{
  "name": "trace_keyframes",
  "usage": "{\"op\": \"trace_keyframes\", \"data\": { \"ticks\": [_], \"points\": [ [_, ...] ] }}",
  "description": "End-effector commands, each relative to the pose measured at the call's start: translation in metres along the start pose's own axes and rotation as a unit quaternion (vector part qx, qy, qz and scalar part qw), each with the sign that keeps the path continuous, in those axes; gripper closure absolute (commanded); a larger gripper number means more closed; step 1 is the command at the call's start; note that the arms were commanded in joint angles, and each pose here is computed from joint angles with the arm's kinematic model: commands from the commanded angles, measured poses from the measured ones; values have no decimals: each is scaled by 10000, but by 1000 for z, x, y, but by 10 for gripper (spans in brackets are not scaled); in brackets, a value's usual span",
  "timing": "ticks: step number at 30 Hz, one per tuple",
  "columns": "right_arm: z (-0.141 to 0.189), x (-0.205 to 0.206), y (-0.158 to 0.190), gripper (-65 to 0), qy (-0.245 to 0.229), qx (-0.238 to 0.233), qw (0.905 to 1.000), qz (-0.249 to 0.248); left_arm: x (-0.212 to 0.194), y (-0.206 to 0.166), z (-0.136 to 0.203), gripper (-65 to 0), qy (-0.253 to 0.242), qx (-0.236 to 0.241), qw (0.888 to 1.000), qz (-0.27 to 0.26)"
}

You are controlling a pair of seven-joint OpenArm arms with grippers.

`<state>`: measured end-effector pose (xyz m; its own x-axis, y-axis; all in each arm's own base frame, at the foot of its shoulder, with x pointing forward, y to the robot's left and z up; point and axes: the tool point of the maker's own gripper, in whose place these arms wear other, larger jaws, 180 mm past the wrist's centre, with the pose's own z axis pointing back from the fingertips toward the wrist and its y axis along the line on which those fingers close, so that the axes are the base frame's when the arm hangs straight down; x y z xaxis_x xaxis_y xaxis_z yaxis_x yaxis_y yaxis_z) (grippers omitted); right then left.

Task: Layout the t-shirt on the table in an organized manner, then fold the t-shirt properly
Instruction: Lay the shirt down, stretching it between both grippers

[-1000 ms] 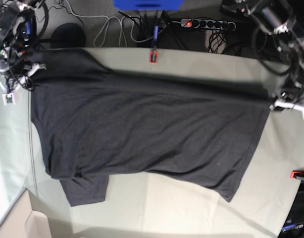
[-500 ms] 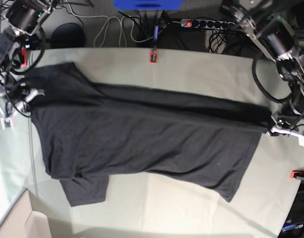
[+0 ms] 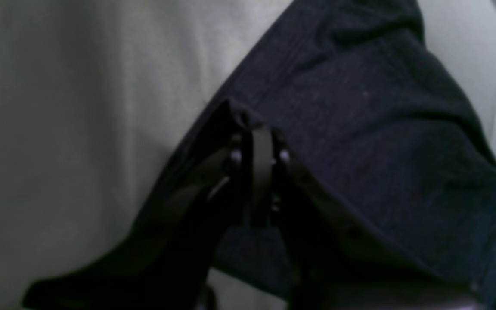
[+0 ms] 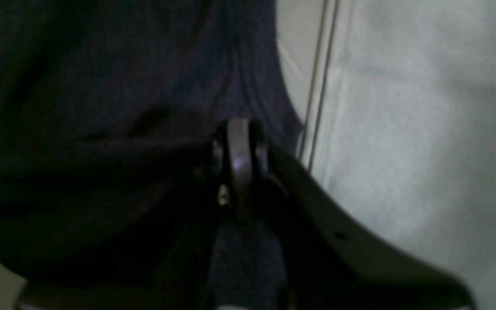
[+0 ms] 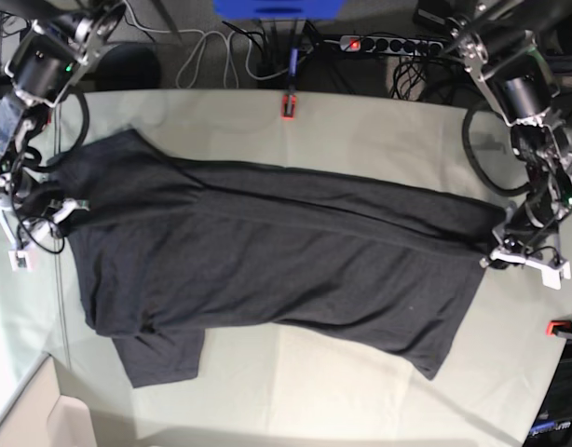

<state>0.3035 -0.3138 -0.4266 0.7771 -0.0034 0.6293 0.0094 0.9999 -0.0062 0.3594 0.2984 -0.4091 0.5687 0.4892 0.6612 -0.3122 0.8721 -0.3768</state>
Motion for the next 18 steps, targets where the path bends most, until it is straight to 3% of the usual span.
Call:
{"op": "trace_keyframes", "data": {
  "ticks": [1,5,11,15,18],
  "points": [
    [4,21,-10,0,-279,-89,9996,-2,25,-3,3,-5,-317,-49,9995,-66],
    [-2,19,-13,0,-188,-36,9998,-84,24,-1,4,-5,-319,-30,9995,-35],
    [-5,20,-12,-9,-179,0,9998,-123,8,26,-2,-25,66,171,9998,60],
    [-4,21,-14,-145,-178,-23,9998,-108,-1,34,-4,-166,171,229,9995,155],
    [-2,21,-17,-259,-196,-59,9997,-125,-1,34,-3,-332,172,209,9996,128]
  ]
}}
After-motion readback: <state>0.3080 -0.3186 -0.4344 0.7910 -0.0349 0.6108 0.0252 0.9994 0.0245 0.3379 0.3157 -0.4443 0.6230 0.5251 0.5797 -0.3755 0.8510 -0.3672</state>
